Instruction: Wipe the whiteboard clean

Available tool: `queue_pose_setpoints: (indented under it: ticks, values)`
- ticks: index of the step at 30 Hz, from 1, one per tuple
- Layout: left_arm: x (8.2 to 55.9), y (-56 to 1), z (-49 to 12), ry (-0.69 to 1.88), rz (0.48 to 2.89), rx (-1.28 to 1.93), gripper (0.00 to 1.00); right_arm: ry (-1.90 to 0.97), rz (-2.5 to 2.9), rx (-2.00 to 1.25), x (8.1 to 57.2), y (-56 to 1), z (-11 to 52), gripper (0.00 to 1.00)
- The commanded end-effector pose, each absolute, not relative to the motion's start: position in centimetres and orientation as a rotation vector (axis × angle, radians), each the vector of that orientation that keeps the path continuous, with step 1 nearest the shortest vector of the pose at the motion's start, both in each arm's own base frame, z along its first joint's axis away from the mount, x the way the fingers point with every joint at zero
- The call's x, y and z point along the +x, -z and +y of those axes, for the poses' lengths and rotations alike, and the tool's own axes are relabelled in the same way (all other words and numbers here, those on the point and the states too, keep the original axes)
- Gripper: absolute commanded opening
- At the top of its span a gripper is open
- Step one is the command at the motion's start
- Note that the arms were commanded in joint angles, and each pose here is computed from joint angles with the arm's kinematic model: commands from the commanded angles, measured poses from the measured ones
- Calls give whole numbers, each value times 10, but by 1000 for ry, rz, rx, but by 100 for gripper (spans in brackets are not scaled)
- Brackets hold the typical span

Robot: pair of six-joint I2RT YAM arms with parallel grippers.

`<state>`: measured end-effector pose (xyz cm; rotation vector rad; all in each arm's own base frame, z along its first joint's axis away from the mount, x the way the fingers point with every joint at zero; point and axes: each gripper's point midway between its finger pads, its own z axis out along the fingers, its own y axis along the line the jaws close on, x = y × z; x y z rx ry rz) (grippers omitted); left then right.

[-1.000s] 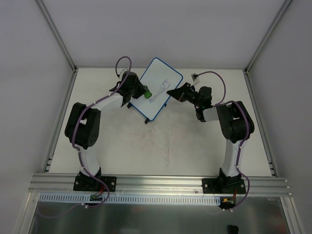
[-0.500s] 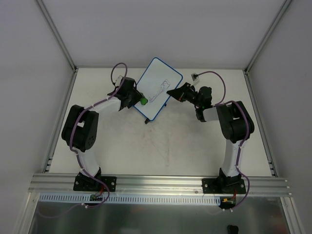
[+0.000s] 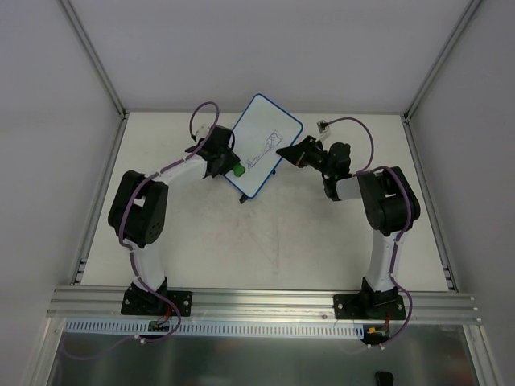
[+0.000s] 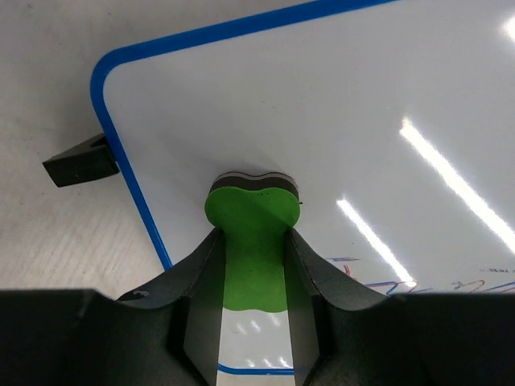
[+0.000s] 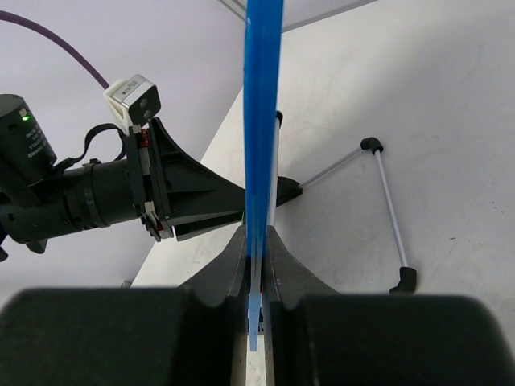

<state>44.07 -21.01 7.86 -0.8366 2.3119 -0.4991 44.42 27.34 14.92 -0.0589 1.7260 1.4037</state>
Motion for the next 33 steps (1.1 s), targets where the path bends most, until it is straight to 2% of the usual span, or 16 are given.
queue_pose_setpoints:
  ticks: [1,11,18,22,29,33]
  values:
    - [419,-64,-280,615,2424,-708,0,-1417,1618,-210,432,-174,287,0]
    - [449,-121,-323,767,2323,-628,0,-1417,1611,-219,431,-177,289,0]
    - [463,-130,-330,774,2298,-578,0,-1403,1610,-217,432,-176,287,0]
    - [452,-118,-314,709,2318,-585,0,-1406,1610,-226,430,-176,289,0]
    - [409,-55,-270,565,2448,-683,0,-1409,1609,-229,430,-176,289,0]
    - [404,-53,-261,545,2449,-698,0,-1410,1608,-233,429,-177,289,0]
